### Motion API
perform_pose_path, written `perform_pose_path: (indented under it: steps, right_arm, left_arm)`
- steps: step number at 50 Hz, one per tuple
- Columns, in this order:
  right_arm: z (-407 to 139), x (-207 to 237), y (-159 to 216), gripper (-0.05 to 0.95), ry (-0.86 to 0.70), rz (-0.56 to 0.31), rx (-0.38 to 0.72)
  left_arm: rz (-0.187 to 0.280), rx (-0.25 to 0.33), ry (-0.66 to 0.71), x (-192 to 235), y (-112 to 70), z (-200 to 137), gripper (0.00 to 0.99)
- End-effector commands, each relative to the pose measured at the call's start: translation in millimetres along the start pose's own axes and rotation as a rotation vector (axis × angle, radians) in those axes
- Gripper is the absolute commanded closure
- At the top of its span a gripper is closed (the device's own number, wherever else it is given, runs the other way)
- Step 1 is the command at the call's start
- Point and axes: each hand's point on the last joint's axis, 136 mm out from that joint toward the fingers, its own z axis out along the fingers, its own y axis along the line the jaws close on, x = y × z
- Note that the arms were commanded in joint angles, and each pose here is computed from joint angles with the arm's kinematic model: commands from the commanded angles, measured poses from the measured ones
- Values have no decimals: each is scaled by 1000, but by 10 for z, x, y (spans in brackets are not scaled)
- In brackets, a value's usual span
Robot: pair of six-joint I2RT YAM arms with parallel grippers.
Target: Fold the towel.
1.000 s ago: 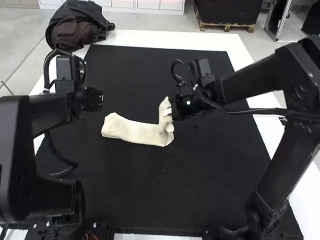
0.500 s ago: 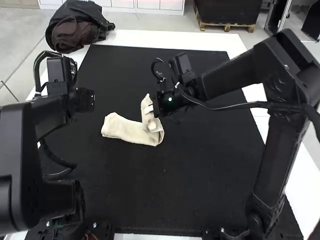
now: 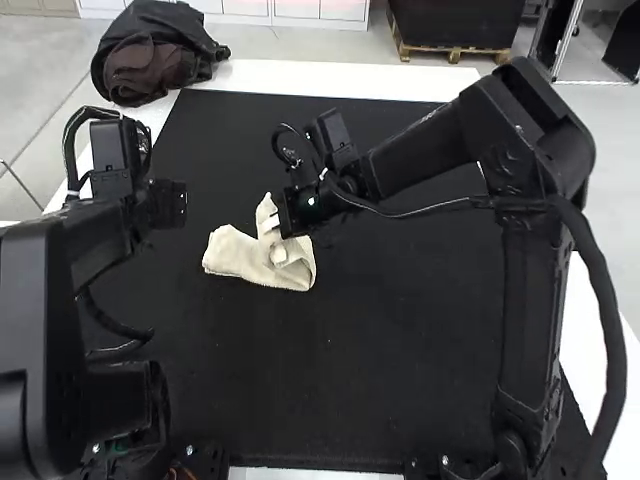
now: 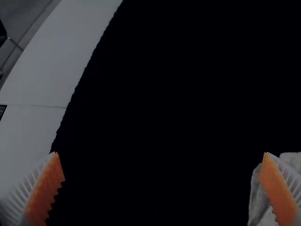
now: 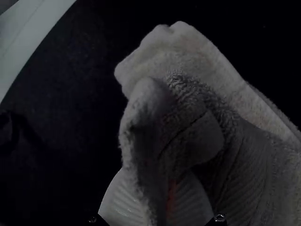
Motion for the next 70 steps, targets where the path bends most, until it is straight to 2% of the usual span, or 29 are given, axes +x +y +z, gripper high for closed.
perform_pose_path:
  steps: [1,30,37,39,41,43,48,55,62,70]
  right_arm:
    - [70,-176,167,925,-33,-23,-28]
    - [490,-311,292,923,-31,-51,-61]
    - [600,-349,263,915,-31,-19,-63]
    - [626,-359,257,831,-31,-10,-64]
    - [639,-388,274,670,-36,-1,-69]
    - [638,-426,299,575,-42,-3,-74]
    - [622,-554,407,444,-67,-15,-94]
    - [593,-700,574,172,-90,-38,-117]
    - [463,-853,586,48,-118,-58,-106]
    - [202,-1101,407,44,-179,-48,-69]
  left_arm:
    - [-13,-2,-31,-82,23,-45,26]
    - [-13,-2,-44,-112,22,-48,26]
    - [-13,-2,-31,-85,23,-45,26]
    - [-12,0,-30,-82,18,-48,26]
    - [-13,-1,-30,-86,24,-52,26]
    - [-13,-2,-33,-93,25,-57,26]
    - [-13,-2,-39,-105,26,-70,26]
    - [-13,-5,-45,-116,31,-83,26]
    - [-13,-4,-42,-113,30,-87,26]
    - [-13,-6,-43,-112,33,-91,26]
